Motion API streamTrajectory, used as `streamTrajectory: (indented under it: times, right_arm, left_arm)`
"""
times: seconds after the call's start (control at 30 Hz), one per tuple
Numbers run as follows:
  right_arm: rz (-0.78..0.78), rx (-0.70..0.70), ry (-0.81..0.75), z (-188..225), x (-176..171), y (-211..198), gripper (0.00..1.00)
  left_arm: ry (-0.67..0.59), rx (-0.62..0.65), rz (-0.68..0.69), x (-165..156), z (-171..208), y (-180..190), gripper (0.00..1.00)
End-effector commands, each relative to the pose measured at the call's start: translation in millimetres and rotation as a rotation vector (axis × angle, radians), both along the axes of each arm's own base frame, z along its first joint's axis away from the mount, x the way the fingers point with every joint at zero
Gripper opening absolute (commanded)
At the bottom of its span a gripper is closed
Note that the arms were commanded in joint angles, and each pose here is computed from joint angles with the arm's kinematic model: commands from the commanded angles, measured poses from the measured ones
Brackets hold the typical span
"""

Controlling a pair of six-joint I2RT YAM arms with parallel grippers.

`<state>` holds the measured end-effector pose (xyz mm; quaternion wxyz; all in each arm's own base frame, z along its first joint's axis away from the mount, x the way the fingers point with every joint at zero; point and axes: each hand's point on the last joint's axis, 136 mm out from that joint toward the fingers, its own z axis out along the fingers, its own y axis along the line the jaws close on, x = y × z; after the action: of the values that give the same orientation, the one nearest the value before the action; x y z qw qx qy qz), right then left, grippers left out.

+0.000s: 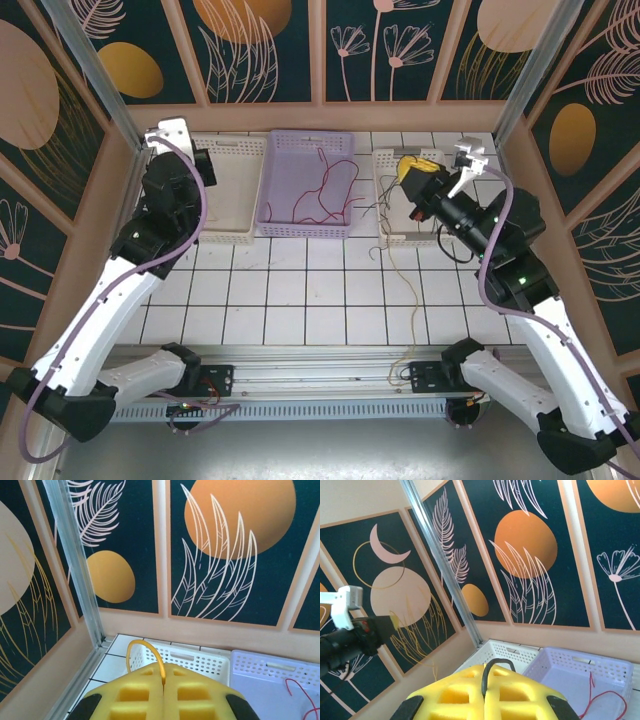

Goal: Untangle the cables

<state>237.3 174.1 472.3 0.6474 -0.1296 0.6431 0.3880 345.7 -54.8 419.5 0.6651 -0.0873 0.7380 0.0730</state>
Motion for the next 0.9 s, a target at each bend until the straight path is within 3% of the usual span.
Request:
streamTrajectory:
  times: [0.0,0.87]
  right_arm:
    - [0.021,-0.005,-0.059,25,-10,-1,0.00]
    - [0.148,0.028,-0.100,61,-30,11,0.00]
  left_arm:
    - [-0.035,-0.035,-0.015,15,-2,0,0.00]
    - [0.085,-0.173,-0.139,124,-109,-13,0.00]
